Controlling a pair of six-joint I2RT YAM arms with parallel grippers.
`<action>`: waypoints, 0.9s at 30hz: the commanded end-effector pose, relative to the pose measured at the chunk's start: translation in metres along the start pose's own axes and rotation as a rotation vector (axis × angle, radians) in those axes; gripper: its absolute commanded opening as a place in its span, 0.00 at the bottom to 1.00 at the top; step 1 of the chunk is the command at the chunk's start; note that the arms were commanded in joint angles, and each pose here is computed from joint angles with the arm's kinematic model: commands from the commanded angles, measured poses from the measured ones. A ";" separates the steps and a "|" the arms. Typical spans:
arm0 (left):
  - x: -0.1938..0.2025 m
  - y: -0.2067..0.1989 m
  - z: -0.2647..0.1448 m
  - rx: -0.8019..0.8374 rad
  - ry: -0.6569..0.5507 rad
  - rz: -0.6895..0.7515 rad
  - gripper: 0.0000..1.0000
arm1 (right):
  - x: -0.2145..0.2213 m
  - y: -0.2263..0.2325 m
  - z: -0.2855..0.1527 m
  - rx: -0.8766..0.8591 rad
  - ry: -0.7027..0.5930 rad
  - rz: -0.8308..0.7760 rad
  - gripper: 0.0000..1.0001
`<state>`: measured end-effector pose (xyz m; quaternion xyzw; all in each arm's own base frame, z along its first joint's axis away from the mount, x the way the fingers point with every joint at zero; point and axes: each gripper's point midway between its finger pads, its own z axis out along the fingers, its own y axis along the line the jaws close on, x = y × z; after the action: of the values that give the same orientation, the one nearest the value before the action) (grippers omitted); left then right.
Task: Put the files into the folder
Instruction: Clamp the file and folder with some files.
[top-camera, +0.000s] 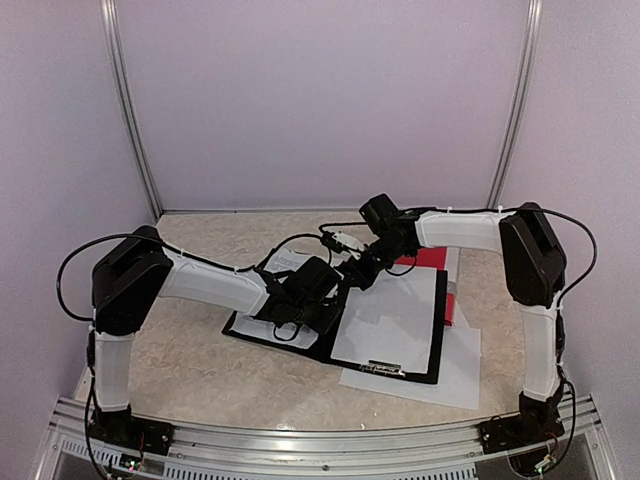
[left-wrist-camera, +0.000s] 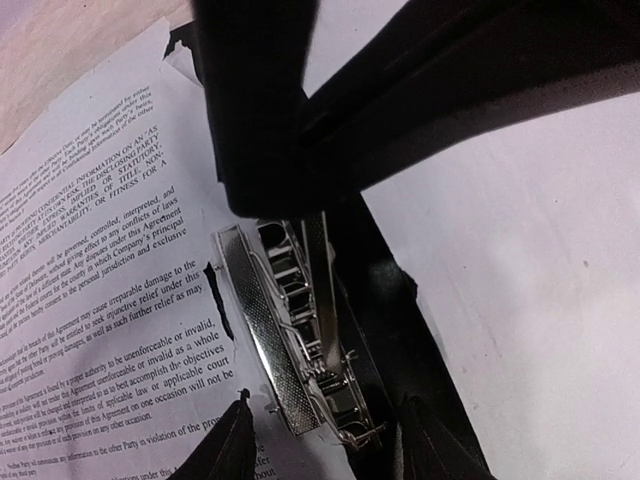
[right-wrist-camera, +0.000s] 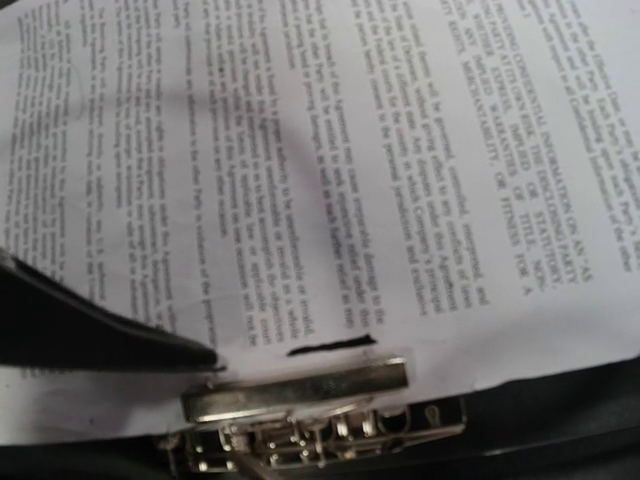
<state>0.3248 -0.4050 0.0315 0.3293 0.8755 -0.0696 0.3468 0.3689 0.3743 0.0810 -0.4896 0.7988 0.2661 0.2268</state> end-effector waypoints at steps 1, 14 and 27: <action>-0.021 -0.007 0.009 0.016 -0.119 0.050 0.45 | -0.002 0.023 0.011 -0.084 0.007 -0.017 0.00; 0.004 -0.004 0.020 0.048 -0.130 0.012 0.34 | -0.001 0.021 0.017 -0.090 0.017 -0.007 0.00; 0.023 0.001 0.018 0.063 -0.118 -0.024 0.33 | 0.004 0.001 0.035 -0.041 0.059 -0.004 0.00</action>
<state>0.3329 -0.4060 0.0210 0.3155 0.8450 -0.1164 0.4157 0.3779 0.3865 0.0757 -0.4952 0.7953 0.2698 0.2224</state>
